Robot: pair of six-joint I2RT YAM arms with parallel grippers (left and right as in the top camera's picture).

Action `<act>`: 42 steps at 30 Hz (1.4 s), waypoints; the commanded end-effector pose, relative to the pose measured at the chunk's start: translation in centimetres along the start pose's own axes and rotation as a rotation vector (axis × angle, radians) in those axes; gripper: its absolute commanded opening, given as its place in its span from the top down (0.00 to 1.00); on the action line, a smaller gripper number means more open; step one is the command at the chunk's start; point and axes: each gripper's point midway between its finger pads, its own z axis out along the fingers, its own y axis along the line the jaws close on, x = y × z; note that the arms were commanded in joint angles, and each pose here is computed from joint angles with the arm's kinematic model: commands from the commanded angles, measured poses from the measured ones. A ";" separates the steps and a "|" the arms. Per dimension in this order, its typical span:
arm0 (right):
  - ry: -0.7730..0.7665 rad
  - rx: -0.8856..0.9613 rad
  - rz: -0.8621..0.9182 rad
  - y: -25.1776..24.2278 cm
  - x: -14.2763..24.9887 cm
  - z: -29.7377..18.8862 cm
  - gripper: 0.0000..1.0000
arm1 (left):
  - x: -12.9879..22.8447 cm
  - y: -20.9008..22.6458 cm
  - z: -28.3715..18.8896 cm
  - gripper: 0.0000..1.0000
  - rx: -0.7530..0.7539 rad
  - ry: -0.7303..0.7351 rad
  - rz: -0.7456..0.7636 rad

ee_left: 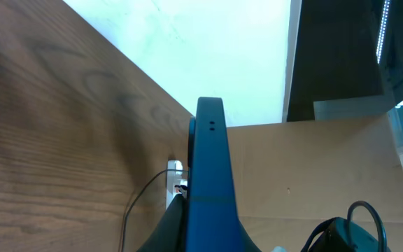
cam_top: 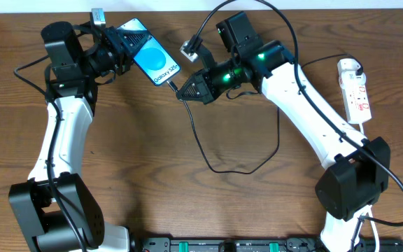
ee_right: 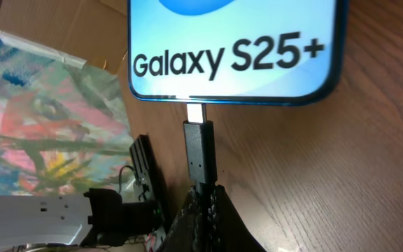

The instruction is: Plug charger to phone and switch on socket

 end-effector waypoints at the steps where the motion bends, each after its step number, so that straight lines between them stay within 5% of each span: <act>1: -0.010 0.000 0.005 -0.2 -0.3 -0.4 0.99 | 0.0 -1.0 0.0 0.93 0.022 0.014 0.017; 42: 0.000 0.010 0.006 -0.2 0.0 -0.1 0.99 | 0.0 -1.0 0.0 0.93 0.023 0.014 0.017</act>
